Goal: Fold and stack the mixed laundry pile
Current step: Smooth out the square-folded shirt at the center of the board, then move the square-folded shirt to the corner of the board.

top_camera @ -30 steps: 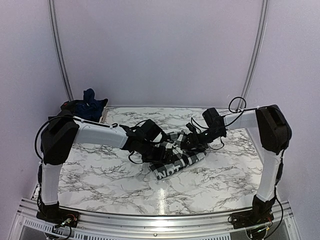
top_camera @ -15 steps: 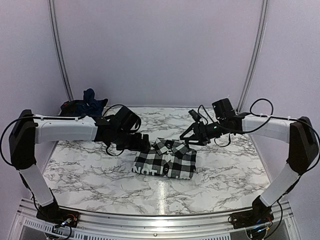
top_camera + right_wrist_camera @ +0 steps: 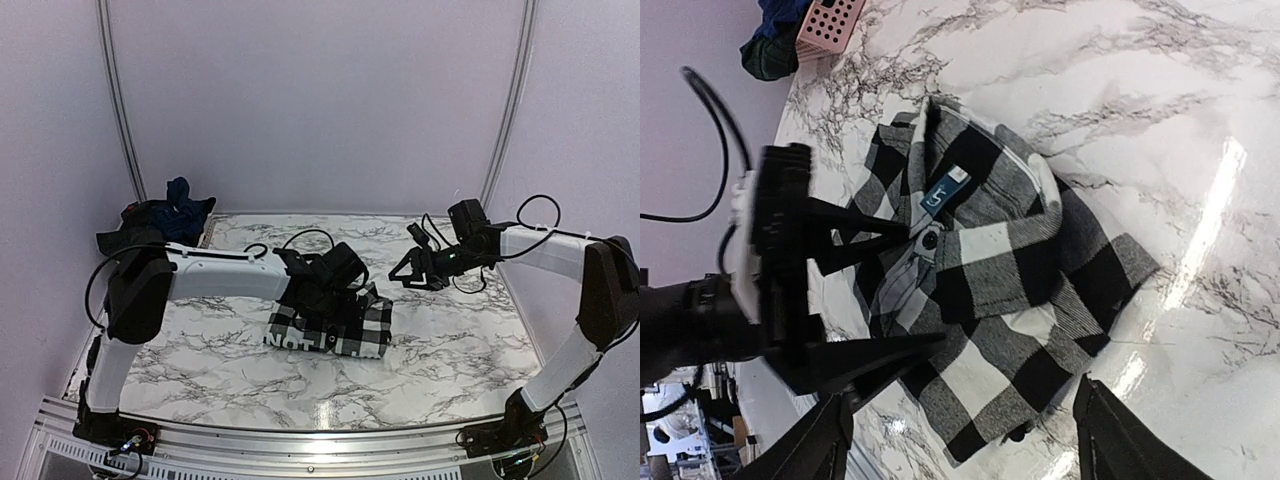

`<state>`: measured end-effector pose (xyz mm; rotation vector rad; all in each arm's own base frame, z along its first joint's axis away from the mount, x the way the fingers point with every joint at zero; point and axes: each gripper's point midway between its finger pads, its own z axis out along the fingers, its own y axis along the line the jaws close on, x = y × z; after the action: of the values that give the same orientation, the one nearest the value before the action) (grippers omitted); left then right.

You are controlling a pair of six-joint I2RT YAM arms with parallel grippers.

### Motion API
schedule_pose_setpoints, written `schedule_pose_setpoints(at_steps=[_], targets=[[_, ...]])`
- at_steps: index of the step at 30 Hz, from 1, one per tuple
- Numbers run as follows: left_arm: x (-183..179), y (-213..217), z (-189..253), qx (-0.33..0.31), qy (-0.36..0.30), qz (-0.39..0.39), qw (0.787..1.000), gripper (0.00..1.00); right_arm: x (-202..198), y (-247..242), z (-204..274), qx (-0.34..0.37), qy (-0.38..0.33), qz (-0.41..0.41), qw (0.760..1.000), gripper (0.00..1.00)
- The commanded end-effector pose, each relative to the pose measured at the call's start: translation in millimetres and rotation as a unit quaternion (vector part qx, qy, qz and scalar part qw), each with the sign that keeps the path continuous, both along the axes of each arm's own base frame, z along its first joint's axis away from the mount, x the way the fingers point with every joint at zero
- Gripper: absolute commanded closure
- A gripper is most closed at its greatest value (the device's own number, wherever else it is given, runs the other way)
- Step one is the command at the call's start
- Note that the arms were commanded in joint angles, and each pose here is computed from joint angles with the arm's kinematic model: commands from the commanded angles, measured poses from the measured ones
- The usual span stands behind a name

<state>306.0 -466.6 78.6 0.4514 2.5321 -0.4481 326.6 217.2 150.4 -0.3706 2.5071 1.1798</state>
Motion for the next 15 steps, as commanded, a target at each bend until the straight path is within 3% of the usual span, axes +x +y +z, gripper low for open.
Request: schedule_pose_setpoints(at_steps=[1,6,15], targets=[[-1.8,39.2,-61.7,0.124,0.046,0.052,0.99,0.01,2.1,-12.8,-1.0,-0.014,-0.006,-0.011,1.0,0.28],[-23.8,114.2,-78.0,0.19,0.093,0.077,0.974,0.01,2.2,-18.5,0.6,-0.016,-0.007,-0.013,1.0,0.28],[-61.5,317.8,-75.3,0.284,0.153,0.081,0.943,0.01,-0.2,-11.8,-5.9,0.017,0.008,-0.012,1.0,0.27]])
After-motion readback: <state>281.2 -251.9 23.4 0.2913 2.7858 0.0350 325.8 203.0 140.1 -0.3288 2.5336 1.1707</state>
